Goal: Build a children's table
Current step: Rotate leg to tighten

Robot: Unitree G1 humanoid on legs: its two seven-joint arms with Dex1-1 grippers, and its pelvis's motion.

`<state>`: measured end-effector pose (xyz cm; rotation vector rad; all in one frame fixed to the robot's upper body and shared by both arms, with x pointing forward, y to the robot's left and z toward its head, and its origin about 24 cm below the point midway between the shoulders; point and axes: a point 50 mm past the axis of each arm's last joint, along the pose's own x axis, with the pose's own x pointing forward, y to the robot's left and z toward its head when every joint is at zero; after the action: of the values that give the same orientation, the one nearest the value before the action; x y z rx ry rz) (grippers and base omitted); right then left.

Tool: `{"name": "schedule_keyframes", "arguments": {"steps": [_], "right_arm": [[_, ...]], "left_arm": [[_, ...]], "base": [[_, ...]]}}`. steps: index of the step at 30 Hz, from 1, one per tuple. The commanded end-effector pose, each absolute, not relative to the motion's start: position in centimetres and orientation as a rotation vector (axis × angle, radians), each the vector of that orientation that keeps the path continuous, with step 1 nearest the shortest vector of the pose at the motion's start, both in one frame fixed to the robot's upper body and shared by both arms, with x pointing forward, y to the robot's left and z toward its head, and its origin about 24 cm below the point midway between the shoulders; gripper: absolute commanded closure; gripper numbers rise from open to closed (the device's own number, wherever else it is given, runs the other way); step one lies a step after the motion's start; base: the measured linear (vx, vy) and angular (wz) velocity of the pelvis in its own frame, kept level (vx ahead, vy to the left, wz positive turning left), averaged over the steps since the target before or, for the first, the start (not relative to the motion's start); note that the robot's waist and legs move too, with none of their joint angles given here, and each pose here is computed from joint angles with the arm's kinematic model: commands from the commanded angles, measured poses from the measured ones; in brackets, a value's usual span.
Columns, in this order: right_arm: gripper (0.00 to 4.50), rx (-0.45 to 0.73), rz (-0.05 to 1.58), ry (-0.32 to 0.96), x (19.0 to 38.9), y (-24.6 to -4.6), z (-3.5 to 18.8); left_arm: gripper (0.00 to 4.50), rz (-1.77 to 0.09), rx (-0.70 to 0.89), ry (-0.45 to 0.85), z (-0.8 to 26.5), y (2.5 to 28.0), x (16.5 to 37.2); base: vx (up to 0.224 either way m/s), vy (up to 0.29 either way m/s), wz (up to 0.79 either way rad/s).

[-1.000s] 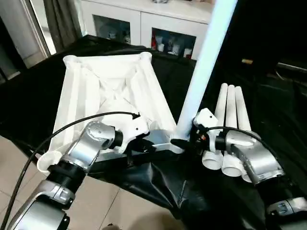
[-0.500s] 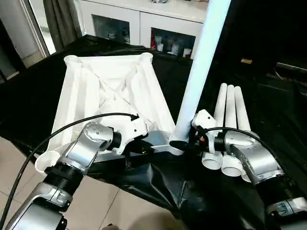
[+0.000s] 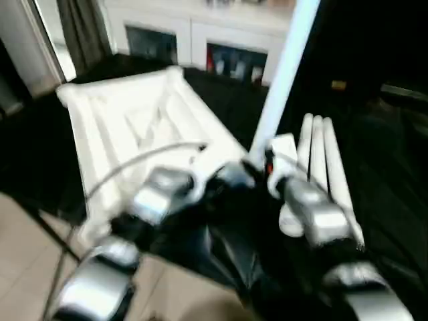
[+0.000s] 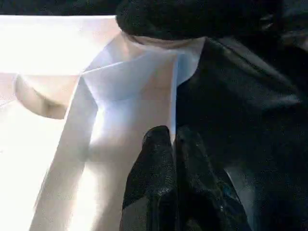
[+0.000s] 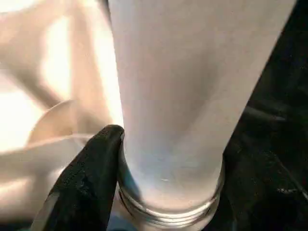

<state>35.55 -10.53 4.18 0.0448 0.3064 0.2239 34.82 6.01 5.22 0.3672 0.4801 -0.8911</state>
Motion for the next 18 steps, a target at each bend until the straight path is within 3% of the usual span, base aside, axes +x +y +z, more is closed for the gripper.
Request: {"name": "schedule_keyframes", "arguments": {"steps": [1,3,6,7,13,18], "right_arm": [[1.80,0.071,0.198,0.408,34.8,-9.8,2.0],[1.25,0.052,0.215,0.395,35.0,-9.4,2.3],[1.05,0.076,0.251,0.360,35.4,-9.1,3.1],[0.76,0.082,0.262,0.348,35.6,-9.0,3.4],[0.62,0.054,0.313,0.306,36.0,-9.0,4.2],[0.62,-0.024,0.461,0.246,35.7,-10.6,5.2]], "left_arm": [[4.50,-0.823,0.377,0.460,5.4,5.8,35.3],[4.50,-0.840,0.378,0.451,5.5,5.4,35.2],[4.50,-0.866,0.375,0.430,5.8,5.4,35.2],[4.50,-0.871,0.361,0.428,5.8,5.5,35.2],[4.50,-0.892,0.368,0.419,5.7,6.1,35.3],[4.50,-0.989,0.334,0.411,5.9,7.1,34.8]], "base": [[0.000,0.000,0.00],[0.000,0.000,0.00],[0.000,0.000,0.00],[0.000,0.000,0.00],[0.000,0.000,0.00],[0.000,0.000,0.00]]}}
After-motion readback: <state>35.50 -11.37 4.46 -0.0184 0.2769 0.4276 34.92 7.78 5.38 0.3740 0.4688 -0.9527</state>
